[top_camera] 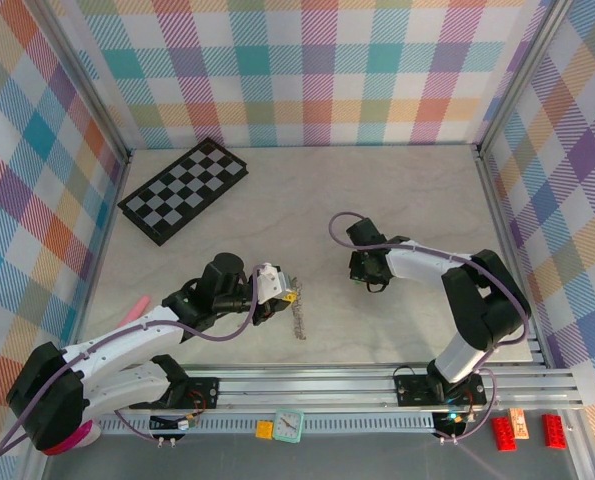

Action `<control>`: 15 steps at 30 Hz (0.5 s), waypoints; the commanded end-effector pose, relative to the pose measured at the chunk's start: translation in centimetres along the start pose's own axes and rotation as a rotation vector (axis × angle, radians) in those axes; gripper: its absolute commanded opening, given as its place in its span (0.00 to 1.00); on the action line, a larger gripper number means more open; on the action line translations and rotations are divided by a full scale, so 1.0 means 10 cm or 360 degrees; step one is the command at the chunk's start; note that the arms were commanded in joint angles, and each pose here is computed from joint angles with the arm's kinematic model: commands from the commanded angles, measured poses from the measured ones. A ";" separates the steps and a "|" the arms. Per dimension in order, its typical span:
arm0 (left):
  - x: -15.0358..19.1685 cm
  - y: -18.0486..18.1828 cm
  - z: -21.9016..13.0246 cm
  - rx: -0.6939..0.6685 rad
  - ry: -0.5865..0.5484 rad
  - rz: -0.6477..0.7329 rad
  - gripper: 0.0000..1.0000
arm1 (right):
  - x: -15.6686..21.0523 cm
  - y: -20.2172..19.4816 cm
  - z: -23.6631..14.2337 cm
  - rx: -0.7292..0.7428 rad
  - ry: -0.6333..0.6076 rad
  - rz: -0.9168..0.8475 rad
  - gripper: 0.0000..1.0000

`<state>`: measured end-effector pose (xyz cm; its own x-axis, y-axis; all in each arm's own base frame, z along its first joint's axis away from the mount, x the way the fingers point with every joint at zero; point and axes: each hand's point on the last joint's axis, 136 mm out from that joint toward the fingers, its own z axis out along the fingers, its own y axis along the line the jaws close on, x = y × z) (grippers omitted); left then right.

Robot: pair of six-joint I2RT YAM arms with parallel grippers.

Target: Put the keys on the keyring

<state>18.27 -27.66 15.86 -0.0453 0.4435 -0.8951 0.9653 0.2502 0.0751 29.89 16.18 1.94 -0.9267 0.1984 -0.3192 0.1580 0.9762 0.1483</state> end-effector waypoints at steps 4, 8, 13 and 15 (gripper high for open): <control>-0.21 0.06 -0.02 -0.0044 -0.0085 0.0033 0.00 | 0.22 0.01 -0.10 -0.0098 0.0135 -0.0167 0.16; -0.21 0.07 -0.01 -0.0052 -0.0085 0.0030 0.00 | 0.27 -0.02 -0.23 -0.0125 0.0138 -0.0192 0.13; -0.21 0.08 -0.01 -0.0053 -0.0089 0.0020 0.00 | 0.24 -0.03 -0.36 -0.0146 0.0094 -0.0193 0.11; -0.21 0.08 -0.01 -0.0056 -0.0086 0.0019 0.00 | 0.25 -0.02 -0.36 -0.0156 0.0100 -0.0193 0.14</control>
<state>18.63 -27.52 15.77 -0.0583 0.4469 -0.8927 0.9589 0.2738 0.0744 27.25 16.48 4.64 -0.9461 0.0960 -0.3093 0.0309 0.9775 0.2089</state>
